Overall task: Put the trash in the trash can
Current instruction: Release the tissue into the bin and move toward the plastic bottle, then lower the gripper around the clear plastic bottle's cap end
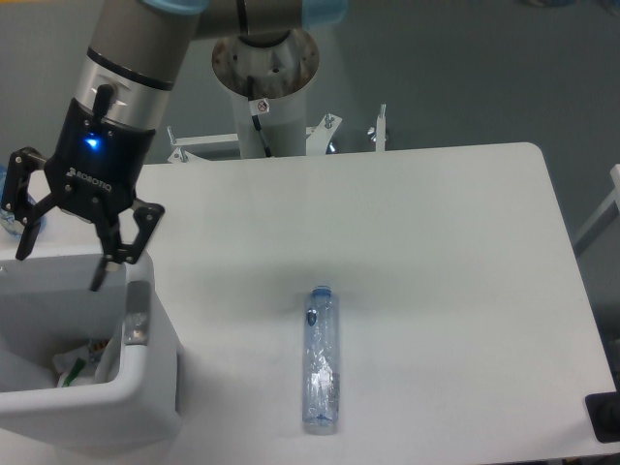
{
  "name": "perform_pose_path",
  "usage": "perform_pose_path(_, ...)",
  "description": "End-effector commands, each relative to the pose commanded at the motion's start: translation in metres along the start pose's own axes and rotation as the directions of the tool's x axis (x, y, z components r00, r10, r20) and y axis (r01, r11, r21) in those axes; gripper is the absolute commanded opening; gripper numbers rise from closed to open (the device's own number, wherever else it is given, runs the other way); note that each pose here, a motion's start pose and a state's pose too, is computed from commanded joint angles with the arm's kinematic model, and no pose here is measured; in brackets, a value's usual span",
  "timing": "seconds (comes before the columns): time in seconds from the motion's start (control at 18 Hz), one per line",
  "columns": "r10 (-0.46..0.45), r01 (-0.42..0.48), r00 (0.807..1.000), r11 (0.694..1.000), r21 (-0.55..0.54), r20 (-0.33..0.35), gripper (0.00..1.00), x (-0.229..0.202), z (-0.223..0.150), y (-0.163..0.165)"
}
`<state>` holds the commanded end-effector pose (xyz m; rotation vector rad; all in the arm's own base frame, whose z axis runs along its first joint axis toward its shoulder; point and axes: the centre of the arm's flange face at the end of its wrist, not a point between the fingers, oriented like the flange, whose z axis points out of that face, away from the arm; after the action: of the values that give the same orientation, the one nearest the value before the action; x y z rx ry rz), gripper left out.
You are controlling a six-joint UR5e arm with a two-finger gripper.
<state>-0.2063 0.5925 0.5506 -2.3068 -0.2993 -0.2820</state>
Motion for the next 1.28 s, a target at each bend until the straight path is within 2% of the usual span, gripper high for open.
perform_pose_path(0.22,-0.088,0.088,0.994,0.996,-0.007,0.061,1.00,-0.078,0.009,-0.001)
perform_pose_path(0.39,-0.137,0.141,0.986,0.989,-0.038,0.098,1.00,-0.136,0.031,0.007)
perform_pose_path(0.56,-0.109,0.127,0.973,0.988,-0.082,0.204,1.00,-0.174,0.042,0.015)
perform_pose_path(0.78,-0.031,0.082,0.962,0.980,-0.180,0.271,0.99,-0.215,0.055,0.047)
perform_pose_path(0.94,0.006,0.065,0.962,0.966,-0.251,0.272,0.99,-0.239,0.078,0.073)
perform_pose_path(1.11,0.017,0.102,0.943,0.936,-0.338,0.333,0.99,-0.267,0.109,0.099)
perform_pose_path(1.28,0.002,0.128,0.946,0.917,-0.378,0.325,0.99,-0.285,0.140,0.118)
